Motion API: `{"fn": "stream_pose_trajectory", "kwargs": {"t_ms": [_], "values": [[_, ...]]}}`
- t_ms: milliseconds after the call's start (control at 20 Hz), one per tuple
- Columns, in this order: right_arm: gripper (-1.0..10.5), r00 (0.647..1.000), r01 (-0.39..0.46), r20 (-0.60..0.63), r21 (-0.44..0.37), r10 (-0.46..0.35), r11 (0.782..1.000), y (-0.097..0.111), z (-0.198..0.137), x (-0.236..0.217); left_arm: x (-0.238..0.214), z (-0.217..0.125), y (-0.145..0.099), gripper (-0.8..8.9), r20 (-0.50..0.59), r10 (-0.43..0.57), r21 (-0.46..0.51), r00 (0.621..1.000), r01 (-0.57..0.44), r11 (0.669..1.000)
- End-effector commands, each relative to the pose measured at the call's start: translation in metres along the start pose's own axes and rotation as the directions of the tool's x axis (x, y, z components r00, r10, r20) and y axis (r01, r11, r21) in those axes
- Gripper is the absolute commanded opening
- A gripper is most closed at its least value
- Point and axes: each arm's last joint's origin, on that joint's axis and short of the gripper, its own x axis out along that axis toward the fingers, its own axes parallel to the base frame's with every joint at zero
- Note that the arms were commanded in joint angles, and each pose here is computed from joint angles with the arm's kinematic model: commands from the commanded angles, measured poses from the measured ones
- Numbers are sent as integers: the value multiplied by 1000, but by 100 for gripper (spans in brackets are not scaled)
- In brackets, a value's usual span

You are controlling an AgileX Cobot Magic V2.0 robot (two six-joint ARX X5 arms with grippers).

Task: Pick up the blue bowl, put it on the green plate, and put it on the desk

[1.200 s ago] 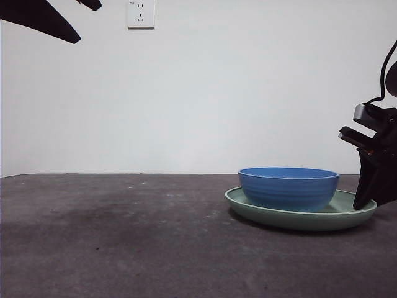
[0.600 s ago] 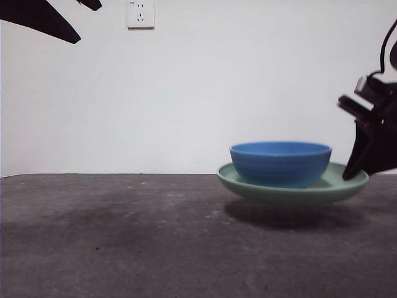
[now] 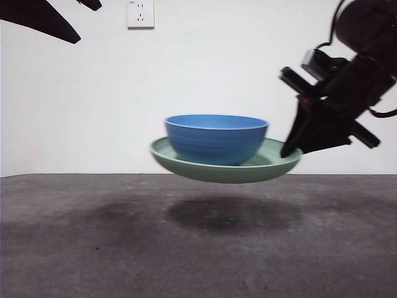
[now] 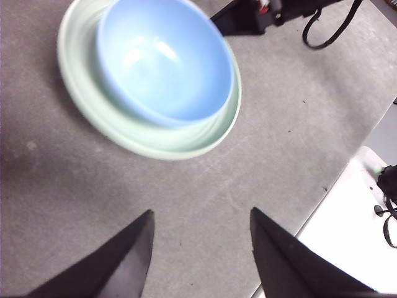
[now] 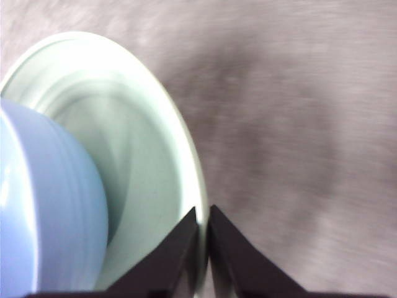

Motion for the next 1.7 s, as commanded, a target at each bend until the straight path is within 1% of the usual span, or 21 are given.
{"fn": "stream_pose_trajectory", "kwargs": {"t_ms": [50,150,250,550,800,1050,1550,1600,1700], "values": [[9,1000,1,10,2,-1,1000,13,0,11,1,3,-1,249,8,-11,21,1000,11,1000],[9,1000,-9,3,1,9,1000,18,-3,22,1,3,-1,249,7,-11,21,1000,11,1000],[9,1000,-19,0,17,19,1000,19,-5,34,1,2,-1,249,4,-11,19,1000,10,1000],[9,1000,-16,-12,59,16,998,9,-10,56,1,2,-1,249,3,-11,19,1000,10,1000],[9,999,4,-47,84,-1,996,0,-15,68,1,2,-1,249,4,-11,19,1000,10,1000],[9,997,19,-72,96,-12,995,-5,-20,75,1,2,-1,249,3,-11,19,1000,10,1000],[14,997,22,-80,98,-15,995,-5,-21,75,1,2,-1,249,1,-10,18,1000,10,1000],[25,997,22,-80,98,-14,995,-5,-21,75,1,2,-1,249,1,-10,18,1000,10,1000],[182,997,18,-81,99,-10,995,-4,-20,75,1,2,-1,249,1,-10,18,1000,10,1000]]}}
